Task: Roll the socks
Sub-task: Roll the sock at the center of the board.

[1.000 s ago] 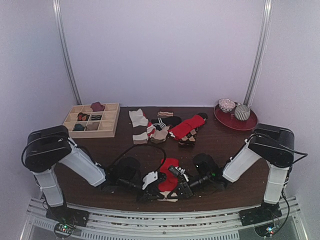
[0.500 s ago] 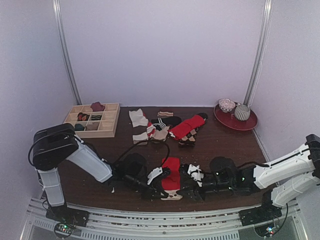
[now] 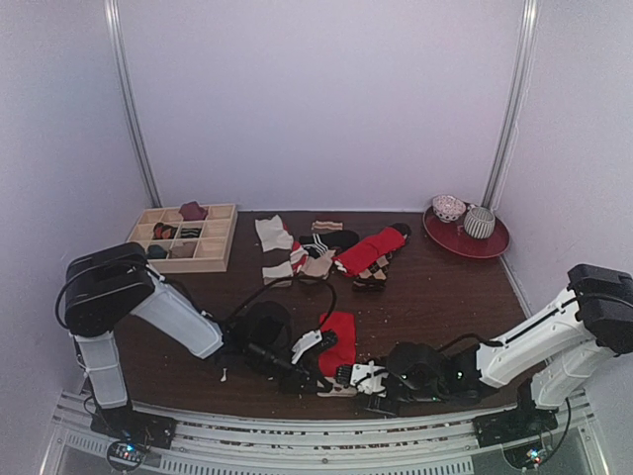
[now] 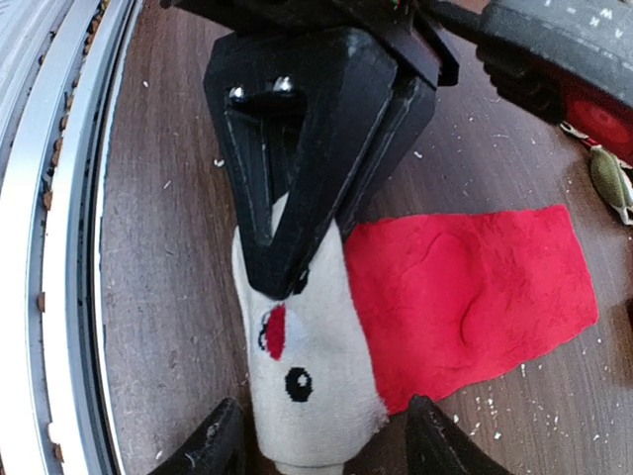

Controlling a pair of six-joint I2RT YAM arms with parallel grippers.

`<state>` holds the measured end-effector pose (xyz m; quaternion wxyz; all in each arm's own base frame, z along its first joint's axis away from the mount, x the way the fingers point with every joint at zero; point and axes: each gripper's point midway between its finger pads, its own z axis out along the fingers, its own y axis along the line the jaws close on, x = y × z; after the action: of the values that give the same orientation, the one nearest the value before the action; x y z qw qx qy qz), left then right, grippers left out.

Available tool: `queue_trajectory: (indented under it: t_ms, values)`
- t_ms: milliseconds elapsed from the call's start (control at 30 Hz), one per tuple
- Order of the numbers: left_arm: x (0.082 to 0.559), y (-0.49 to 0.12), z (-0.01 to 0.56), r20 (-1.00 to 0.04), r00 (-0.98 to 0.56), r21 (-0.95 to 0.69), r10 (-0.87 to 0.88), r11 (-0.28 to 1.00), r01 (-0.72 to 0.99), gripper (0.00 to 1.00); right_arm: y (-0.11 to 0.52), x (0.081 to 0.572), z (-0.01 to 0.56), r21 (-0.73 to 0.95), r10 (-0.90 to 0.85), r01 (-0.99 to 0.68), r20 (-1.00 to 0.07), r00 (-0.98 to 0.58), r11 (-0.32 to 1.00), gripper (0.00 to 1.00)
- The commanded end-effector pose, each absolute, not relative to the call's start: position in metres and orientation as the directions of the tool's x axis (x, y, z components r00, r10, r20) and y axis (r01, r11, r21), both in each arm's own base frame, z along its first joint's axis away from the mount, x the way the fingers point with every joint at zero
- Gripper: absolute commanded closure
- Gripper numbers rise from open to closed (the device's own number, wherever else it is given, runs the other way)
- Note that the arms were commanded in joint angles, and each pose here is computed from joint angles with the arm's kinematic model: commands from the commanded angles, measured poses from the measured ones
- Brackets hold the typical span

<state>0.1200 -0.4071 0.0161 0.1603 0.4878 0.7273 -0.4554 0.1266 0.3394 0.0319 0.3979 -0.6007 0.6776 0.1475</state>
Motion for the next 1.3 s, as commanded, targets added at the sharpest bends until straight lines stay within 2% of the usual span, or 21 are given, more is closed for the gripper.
queue_trajectory:
  t_ms: [0, 233, 433, 500, 633, 700, 767, 933, 1100, 1267]
  values:
    - [0.082, -0.334, -0.068, -0.309, -0.585, -0.572, 0.750, 0.344, 0.744, 1.00, 0.352, 0.134, 0.049, -0.336, -0.668, -0.908, -0.739, 0.089, 0.250, 0.44]
    - [0.080, -0.332, -0.070, -0.297, -0.589, -0.580, 0.752, 0.348, 0.736, 1.00, 0.358, 0.127, 0.049, -0.334, -0.661, -0.917, -0.742, 0.114, 0.217, 0.45]
    - [0.080, -0.331, -0.070, -0.294, -0.589, -0.580, 0.753, 0.349, 0.736, 1.00, 0.359, 0.126, 0.026, -0.305, -0.699, -0.928, -0.712, 0.073, 0.214, 0.48]
    - [0.079, -0.331, -0.071, -0.292, -0.588, -0.583, 0.754, 0.347, 0.735, 1.00, 0.360, 0.128, 0.023, -0.301, -0.703, -0.927, -0.709, 0.061, 0.224, 0.53]
    - [0.079, -0.332, -0.069, -0.296, -0.584, -0.585, 0.756, 0.340, 0.736, 1.00, 0.361, 0.130, 0.010, -0.264, -0.729, -0.933, -0.685, 0.004, 0.243, 0.70]
    - [0.082, -0.334, -0.065, -0.319, -0.573, -0.569, 0.755, 0.331, 0.753, 1.00, 0.357, 0.128, 0.002, -0.229, -0.745, -0.940, -0.665, -0.039, 0.254, 0.75]
    - [0.091, -0.337, -0.055, -0.366, -0.550, -0.529, 0.750, 0.319, 0.786, 0.83, 0.354, 0.126, -0.002, -0.160, -0.744, -0.948, -0.660, -0.105, 0.276, 0.80]
    - [0.132, -0.349, -0.007, -0.540, -0.451, -0.323, 0.711, 0.320, 0.891, 0.61, 0.348, 0.112, -0.009, 0.155, -0.713, -0.937, -0.613, -0.340, 0.314, 0.87]
    - [0.162, -0.366, 0.062, -0.759, -0.297, -0.146, 0.579, 0.294, 0.945, 0.53, 0.344, 0.095, -0.019, 0.476, -0.703, -0.816, -0.454, -0.547, 0.328, 0.89]
    - [0.147, -0.373, 0.108, -0.908, -0.101, -0.039, 0.408, 0.159, 0.986, 0.48, 0.335, 0.085, -0.035, 0.650, -0.686, -0.649, -0.262, -0.679, 0.395, 0.88]
